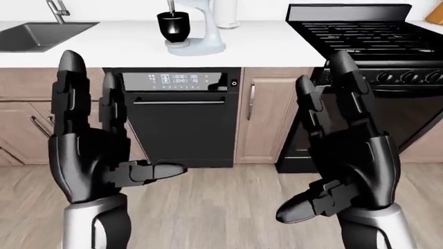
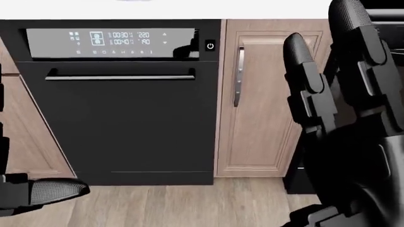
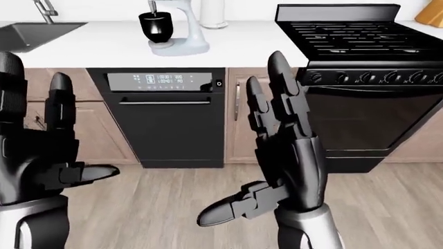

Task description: Open the stand mixer head.

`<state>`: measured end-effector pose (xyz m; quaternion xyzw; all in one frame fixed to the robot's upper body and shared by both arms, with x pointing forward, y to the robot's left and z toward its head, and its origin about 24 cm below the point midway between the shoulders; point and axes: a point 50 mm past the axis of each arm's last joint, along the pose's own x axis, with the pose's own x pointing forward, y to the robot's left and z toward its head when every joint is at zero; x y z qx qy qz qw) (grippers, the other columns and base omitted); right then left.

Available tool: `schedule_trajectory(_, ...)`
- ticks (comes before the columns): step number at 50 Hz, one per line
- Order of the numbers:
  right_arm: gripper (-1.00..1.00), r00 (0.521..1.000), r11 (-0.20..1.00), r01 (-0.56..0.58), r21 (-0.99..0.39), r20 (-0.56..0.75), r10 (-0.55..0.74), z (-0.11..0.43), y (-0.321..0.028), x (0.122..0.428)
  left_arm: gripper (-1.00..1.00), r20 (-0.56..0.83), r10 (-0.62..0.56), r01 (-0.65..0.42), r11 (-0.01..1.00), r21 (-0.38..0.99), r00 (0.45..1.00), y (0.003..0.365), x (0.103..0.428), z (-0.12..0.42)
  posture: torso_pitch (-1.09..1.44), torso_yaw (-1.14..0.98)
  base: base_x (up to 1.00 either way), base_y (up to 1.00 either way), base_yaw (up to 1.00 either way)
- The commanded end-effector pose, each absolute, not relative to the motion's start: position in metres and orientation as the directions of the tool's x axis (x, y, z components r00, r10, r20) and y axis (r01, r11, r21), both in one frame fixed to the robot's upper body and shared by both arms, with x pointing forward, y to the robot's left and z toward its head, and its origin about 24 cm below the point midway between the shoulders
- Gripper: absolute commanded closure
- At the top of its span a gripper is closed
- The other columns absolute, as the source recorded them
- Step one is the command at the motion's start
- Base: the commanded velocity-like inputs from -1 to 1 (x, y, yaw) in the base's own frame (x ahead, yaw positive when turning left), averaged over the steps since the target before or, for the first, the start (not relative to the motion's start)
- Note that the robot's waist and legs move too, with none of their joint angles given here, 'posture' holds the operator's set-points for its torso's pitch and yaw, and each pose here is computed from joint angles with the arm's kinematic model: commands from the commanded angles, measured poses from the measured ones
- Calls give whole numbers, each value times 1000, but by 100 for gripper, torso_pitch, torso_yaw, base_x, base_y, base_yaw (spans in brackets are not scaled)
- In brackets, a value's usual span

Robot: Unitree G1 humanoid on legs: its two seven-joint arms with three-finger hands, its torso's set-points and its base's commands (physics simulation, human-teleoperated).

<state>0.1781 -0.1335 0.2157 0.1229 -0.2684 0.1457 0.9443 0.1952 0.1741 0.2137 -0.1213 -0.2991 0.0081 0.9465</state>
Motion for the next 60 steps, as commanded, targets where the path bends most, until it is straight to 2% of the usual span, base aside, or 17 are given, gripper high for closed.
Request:
schedule_trajectory(1,-100,785,925,-353,143,584,209,223,-134,174,-100,595,90,64,970,-234,798,174,192,218,0,0,0,0,0)
schedule_trajectory(17,-100,782,921,-364,141,583,220,221,-133,172,-100,594,84,71,970,-233,800,172,191,217,0,0,5,49,0)
schedule_trajectory(46,-100,791,927,-350,137,574,214,218,-132,174,-100,591,74,79,970,-229,803,171,191,216,0,0,0,0,0)
schedule_trajectory(50,-100,778,920,-362,149,592,210,219,-134,171,-100,592,70,83,970,-227,803,170,191,216,0,0,60,0,0)
schedule_trajectory(52,-100,773,927,-350,139,602,201,220,-134,171,-100,591,69,83,971,-226,803,169,191,215,0,0,100,0,0)
schedule_trajectory(55,-100,790,957,-268,107,593,155,216,-135,176,-100,590,66,86,971,-225,805,169,192,214,0,0,41,0,0)
schedule_trajectory(60,-100,791,957,-270,105,591,158,215,-135,176,-100,590,67,85,970,-226,805,170,192,214,0,0,3,0,0)
